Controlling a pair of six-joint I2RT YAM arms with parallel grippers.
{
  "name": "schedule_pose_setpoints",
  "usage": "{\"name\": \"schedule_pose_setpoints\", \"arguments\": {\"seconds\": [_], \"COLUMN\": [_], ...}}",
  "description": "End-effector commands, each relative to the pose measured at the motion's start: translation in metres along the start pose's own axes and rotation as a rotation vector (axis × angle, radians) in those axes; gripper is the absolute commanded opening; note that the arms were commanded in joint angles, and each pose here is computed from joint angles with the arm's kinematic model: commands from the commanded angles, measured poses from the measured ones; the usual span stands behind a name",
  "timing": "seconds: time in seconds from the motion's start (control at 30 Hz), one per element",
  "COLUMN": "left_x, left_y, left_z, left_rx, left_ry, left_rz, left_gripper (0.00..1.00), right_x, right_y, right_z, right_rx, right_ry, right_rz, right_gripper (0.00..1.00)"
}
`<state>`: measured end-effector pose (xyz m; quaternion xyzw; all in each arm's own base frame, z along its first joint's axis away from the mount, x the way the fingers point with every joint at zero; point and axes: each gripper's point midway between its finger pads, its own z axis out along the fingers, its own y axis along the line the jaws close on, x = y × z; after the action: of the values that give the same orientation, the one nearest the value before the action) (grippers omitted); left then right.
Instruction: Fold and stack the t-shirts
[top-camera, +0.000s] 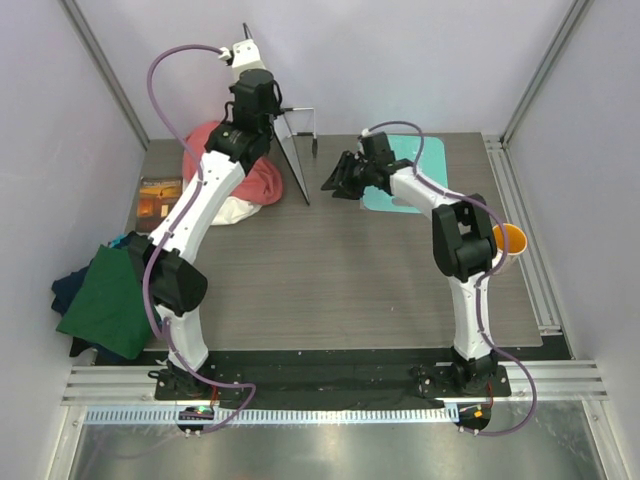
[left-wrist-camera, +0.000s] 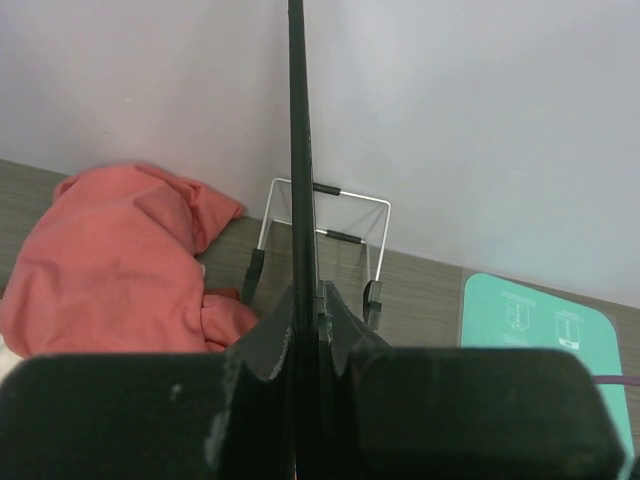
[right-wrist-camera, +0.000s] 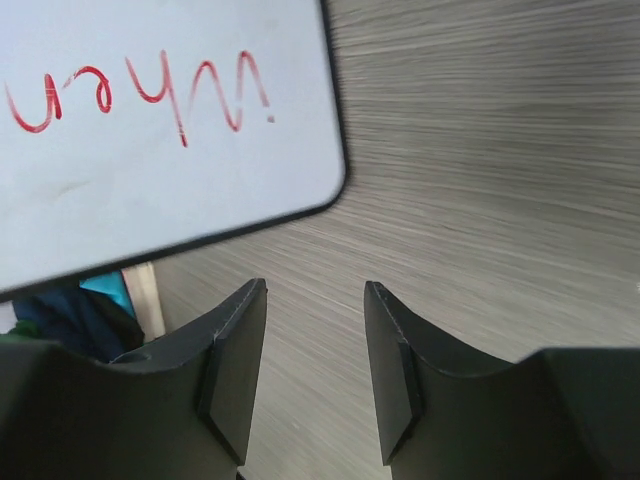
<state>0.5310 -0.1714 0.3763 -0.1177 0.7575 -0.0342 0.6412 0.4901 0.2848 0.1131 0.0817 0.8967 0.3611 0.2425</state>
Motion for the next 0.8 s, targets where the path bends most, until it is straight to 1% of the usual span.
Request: {"name": "schedule_pose_setpoints", "arguments": {"seconds": [0.0, 0.07, 0.2, 0.53, 0.77], "left_x": [0.17, 0.173, 0.177, 0.184, 0.204], "left_y": [0.01, 0.002, -0.01, -0.016, -0.014], "left_z": [-0.026, -0.03, -0.043, -0.056, -0.062], "left_rx": [0.021, 0.043, 0.077, 0.095, 0.096], "left_ry": [0.506, 0.511, 0.529, 0.564, 0.621], "left_rz": [0.343, 0.354, 0.375, 0.367, 0.337], "left_gripper": [0.0, 0.0, 0.0, 0.0, 0.0], "right_x": [-0.003, -0.001, -0.006, 0.009, 0.001], "right_y": [0.042, 0.047, 0.048, 0.029, 0.034], "right_z": [0.033, 0.042, 0.048, 0.074, 0.081], "right_rx": [-0.154, -0.184, -0.188, -0.164, -0.18], "right_ry": [-0.057, -0.074, -0.148, -0.086, -0.089], "right_rz": [0.095, 0.107, 0.12, 0.149, 0.154], "right_gripper": [0.5, 0.5, 0.52, 0.52, 0.52]}}
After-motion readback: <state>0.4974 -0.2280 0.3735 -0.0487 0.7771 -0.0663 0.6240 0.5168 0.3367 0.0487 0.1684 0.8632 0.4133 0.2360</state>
